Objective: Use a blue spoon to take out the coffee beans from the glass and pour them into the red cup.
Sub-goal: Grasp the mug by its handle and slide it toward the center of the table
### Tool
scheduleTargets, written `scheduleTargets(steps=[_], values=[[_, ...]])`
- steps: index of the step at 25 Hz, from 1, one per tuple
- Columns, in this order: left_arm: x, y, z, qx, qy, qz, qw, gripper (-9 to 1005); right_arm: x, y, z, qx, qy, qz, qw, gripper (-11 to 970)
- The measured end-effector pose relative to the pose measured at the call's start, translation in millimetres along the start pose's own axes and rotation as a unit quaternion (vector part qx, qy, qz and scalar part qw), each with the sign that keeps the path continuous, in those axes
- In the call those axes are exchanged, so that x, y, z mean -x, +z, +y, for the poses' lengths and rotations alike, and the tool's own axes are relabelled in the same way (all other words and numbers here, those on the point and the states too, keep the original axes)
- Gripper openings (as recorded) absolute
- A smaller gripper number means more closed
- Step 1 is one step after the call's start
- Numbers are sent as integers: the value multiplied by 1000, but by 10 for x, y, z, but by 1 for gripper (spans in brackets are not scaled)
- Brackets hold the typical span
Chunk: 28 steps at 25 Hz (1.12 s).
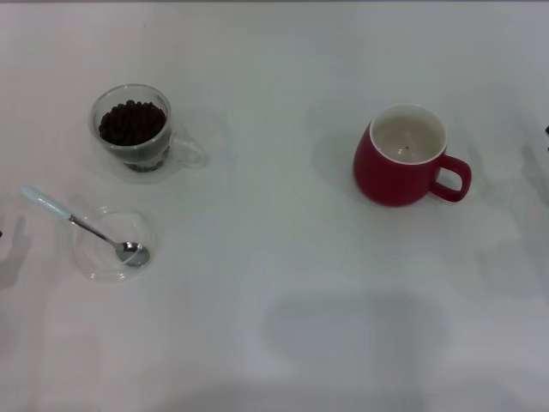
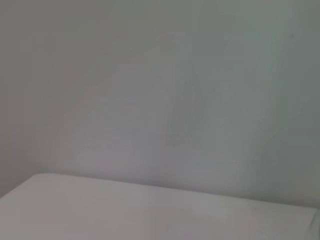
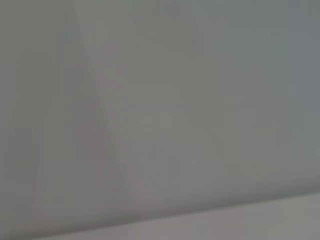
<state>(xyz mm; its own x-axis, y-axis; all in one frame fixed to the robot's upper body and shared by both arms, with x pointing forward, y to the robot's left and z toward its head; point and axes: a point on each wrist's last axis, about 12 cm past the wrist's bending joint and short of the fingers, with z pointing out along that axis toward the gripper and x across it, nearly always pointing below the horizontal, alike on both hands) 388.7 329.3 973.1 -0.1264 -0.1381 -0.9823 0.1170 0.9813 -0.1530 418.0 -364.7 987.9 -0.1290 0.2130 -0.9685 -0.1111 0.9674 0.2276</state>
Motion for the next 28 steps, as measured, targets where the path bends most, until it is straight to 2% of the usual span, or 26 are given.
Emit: scheduleTargets(steps=[5, 8, 14, 19, 23, 28], values=[[0, 6, -20, -9, 1, 1, 1000, 859, 58, -19, -1, 0, -76, -25, 997, 864], [0, 10, -28, -13, 2, 1, 1000, 859, 66, -15, 7, 5, -100, -27, 995, 864], [7, 24, -32, -15, 0, 0, 1000, 858, 93, -38, 69, 33, -91, -42, 994, 862], [9, 32, -37, -16, 0, -1, 1000, 858, 95, -130, 246, 118, -72, -49, 989, 860], [9, 35, -42, -16, 0, -2, 1000, 858, 26, -192, 369, 178, -77, -25, 981, 859], [9, 35, -44, -16, -1, -2, 1000, 859, -72, -193, 366, 181, -83, 17, 980, 858]])
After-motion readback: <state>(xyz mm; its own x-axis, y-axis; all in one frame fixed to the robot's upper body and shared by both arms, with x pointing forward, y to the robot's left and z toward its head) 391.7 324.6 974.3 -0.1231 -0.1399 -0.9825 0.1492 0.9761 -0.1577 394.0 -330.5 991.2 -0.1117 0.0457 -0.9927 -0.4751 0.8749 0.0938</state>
